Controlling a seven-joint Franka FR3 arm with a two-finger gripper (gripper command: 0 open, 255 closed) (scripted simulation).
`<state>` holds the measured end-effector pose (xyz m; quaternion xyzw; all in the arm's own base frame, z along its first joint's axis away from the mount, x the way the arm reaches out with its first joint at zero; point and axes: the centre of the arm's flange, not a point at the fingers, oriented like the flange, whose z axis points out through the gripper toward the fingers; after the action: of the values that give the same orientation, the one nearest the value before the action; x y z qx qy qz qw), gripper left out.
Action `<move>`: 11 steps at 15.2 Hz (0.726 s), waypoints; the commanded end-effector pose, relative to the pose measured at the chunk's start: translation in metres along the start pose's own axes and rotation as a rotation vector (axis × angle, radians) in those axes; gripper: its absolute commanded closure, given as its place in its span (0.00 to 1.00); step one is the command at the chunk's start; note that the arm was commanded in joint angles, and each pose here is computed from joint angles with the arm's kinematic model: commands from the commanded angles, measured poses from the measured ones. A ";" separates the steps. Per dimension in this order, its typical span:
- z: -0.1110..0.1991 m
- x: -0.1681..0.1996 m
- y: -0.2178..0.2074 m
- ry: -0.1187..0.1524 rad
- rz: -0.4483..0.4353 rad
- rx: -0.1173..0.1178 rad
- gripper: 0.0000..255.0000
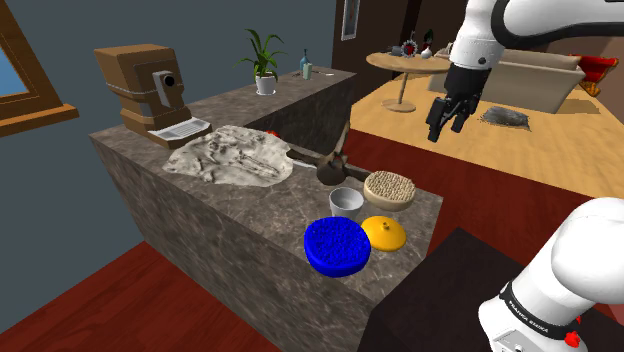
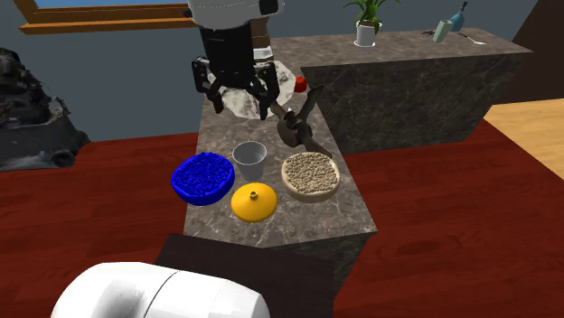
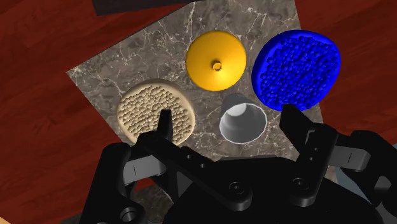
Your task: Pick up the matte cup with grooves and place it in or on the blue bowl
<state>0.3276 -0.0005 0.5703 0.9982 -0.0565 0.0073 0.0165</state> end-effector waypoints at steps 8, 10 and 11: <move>0.069 0.040 -0.050 0.014 0.021 -0.037 0.00; 0.090 0.052 -0.064 0.019 0.027 -0.047 0.00; 0.100 0.058 -0.070 0.021 0.030 -0.052 0.00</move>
<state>0.3883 0.0534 0.4813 0.9966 -0.0696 0.0144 0.0410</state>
